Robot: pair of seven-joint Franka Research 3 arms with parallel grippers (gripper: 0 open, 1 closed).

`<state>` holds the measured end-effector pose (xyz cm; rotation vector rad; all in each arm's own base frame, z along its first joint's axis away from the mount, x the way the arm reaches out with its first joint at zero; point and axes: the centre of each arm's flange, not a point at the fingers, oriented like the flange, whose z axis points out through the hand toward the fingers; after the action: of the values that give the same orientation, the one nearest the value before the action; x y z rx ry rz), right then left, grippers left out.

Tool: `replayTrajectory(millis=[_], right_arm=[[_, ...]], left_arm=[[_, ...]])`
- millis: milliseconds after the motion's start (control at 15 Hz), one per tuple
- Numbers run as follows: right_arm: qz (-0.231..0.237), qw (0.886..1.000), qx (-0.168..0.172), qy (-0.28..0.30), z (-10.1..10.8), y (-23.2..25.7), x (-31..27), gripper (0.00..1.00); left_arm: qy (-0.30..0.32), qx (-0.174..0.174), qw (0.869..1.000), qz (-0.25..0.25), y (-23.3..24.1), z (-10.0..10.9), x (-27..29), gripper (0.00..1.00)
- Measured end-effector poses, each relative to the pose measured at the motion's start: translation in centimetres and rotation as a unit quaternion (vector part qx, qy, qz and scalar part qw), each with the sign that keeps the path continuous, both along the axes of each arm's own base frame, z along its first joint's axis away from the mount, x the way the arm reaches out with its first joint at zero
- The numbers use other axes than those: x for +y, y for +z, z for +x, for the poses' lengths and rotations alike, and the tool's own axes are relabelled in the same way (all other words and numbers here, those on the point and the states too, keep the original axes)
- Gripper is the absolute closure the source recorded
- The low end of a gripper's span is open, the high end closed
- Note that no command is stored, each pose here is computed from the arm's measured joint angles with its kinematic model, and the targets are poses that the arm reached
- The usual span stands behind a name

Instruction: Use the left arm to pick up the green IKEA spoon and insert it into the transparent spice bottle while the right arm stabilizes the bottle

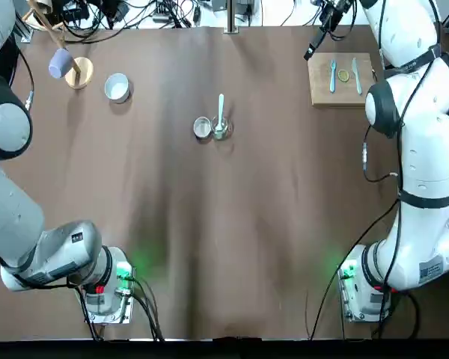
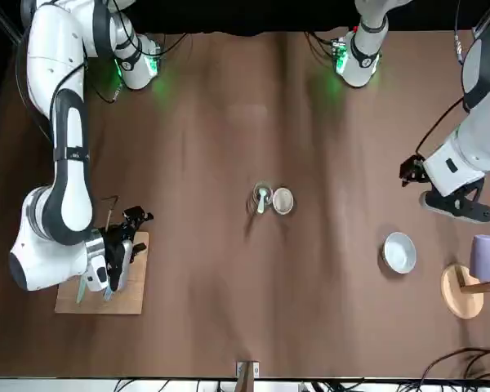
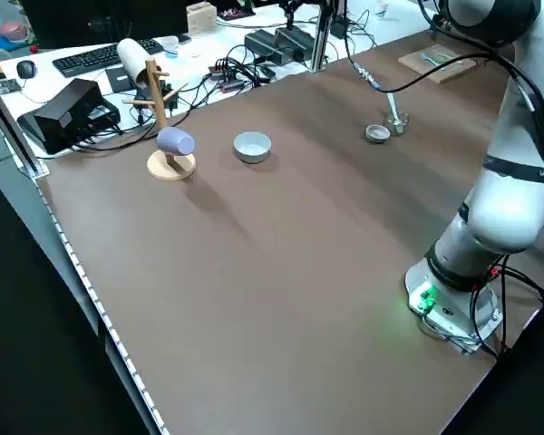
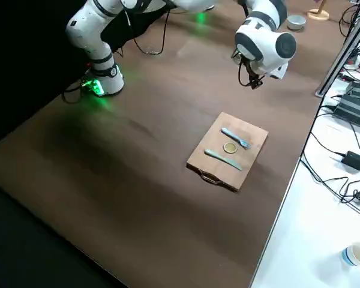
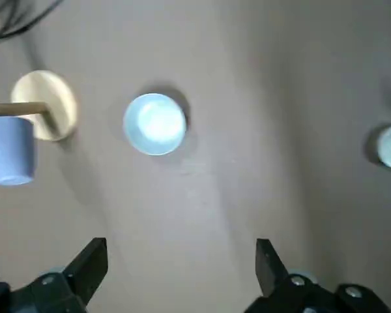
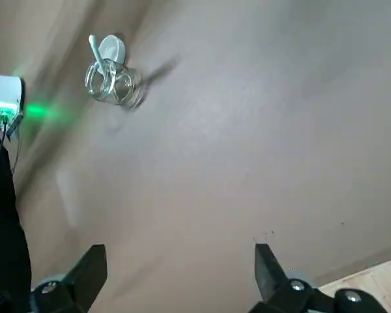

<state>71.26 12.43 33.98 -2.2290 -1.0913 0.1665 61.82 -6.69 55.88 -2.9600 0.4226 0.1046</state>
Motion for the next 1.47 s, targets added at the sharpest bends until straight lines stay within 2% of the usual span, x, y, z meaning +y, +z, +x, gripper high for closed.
replayTrajectory(millis=[267,400,533,667,867,933,1133,1267,1467], right_arm=[[-0.033,0.998,0.026,-0.057,0.1,1.6,0.0,0.00],[-0.079,0.992,0.035,-0.087,-0.4,4.1,0.7,0.00],[-0.126,0.984,0.030,-0.120,-1.1,7.8,1.8,0.00],[-0.162,0.971,0.024,-0.176,-1.9,12.6,0.7,0.00],[-0.204,0.945,0.055,-0.250,-3.6,17.3,-4.7,0.00],[-0.248,0.921,0.055,-0.295,-4.2,19.1,-6.9,0.00],[-0.313,0.892,0.042,-0.325,-5.9,21.3,-6.5,0.00],[-0.336,0.879,0.028,-0.336,-7.5,22.2,-6.7,0.00],[-0.342,0.867,0.017,-0.362,-10.3,22.8,-10.0,0.00]], left_arm=[[0.004,-0.002,1.000,0.008,0.0,0.0,0.0,0.00],[0.004,-0.002,1.000,0.008,0.0,0.0,0.0,0.00],[0.014,-0.004,1.000,0.008,0.0,0.0,0.0,0.00],[0.047,-0.009,0.999,0.004,0.0,0.0,-0.2,0.00],[0.086,-0.007,0.996,-0.022,0.2,-0.1,0.0,0.00],[0.117,-0.008,0.992,-0.055,1.1,-0.2,1.1,0.00],[0.140,-0.027,0.987,-0.074,3.7,-1.2,2.0,0.00],[0.148,-0.038,0.985,-0.076,4.6,-1.8,1.9,0.00],[0.148,-0.043,0.985,-0.074,4.6,-2.3,2.0,0.00]])
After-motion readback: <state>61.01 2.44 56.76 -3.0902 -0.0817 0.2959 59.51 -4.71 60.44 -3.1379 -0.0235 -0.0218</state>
